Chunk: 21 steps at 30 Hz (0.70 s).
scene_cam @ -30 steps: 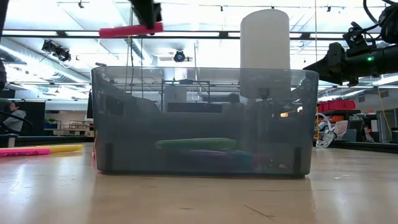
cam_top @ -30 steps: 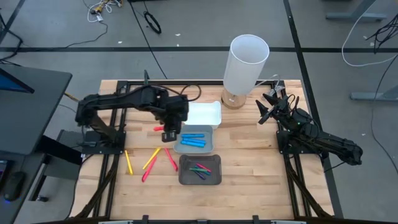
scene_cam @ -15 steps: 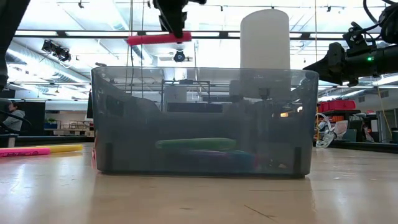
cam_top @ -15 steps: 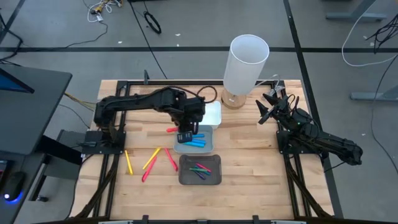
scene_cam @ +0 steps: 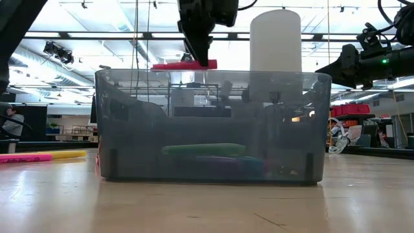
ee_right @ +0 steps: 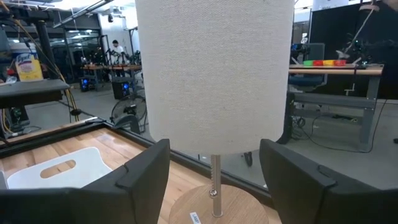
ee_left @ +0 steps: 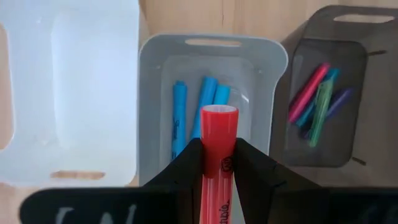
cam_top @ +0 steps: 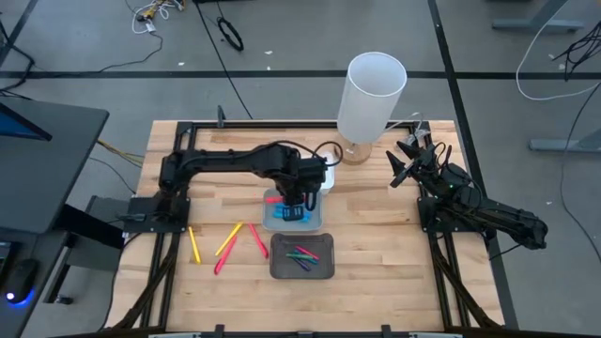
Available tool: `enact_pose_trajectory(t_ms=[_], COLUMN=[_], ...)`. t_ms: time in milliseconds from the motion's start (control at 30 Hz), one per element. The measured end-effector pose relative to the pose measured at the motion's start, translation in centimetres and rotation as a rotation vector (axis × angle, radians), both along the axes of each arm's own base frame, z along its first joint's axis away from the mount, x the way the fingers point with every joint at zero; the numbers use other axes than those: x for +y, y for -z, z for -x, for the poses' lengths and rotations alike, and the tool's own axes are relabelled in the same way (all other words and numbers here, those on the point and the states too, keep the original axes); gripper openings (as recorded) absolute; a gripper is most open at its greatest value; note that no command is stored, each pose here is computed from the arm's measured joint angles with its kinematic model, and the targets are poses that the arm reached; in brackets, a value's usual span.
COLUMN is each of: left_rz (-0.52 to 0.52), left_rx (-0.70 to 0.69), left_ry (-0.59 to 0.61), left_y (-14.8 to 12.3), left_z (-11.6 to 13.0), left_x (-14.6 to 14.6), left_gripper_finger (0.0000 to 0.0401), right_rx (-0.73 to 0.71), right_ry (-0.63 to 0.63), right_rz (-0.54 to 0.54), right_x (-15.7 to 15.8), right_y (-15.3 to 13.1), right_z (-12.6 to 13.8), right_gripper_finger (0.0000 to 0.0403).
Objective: Pick & Place Markers
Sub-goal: Put the pink highlighter pen into the gray bin
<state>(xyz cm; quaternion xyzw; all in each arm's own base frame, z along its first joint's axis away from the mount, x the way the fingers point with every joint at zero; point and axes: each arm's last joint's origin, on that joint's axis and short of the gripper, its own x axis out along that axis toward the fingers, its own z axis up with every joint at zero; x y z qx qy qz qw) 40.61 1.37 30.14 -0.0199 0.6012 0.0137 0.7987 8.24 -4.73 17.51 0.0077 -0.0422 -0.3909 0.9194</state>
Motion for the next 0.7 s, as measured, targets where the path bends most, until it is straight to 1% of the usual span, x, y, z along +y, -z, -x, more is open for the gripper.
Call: enact_pose_trajectory(t_ms=[300,533,700], left_rz=[-0.008,-0.017,-0.024], left_rx=[0.043,0.047,0.041], left_ry=[-0.002,-0.004,-0.005], left_y=[3.7,5.6,6.5], left_z=[-1.9,-3.0,-3.6], left_x=[0.1,0.2,0.2], left_gripper_finger=[0.0073,0.0073,0.0073], right_rx=[0.000,0.000,0.000], right_ry=[0.000,0.000,0.000], right_rz=[0.000,0.000,0.000], right_x=[0.0,0.0,0.0], right_y=[0.0,0.0,0.0], right_z=[0.0,0.0,0.0], right_gripper_finger=[0.0251,0.0251,0.0251])
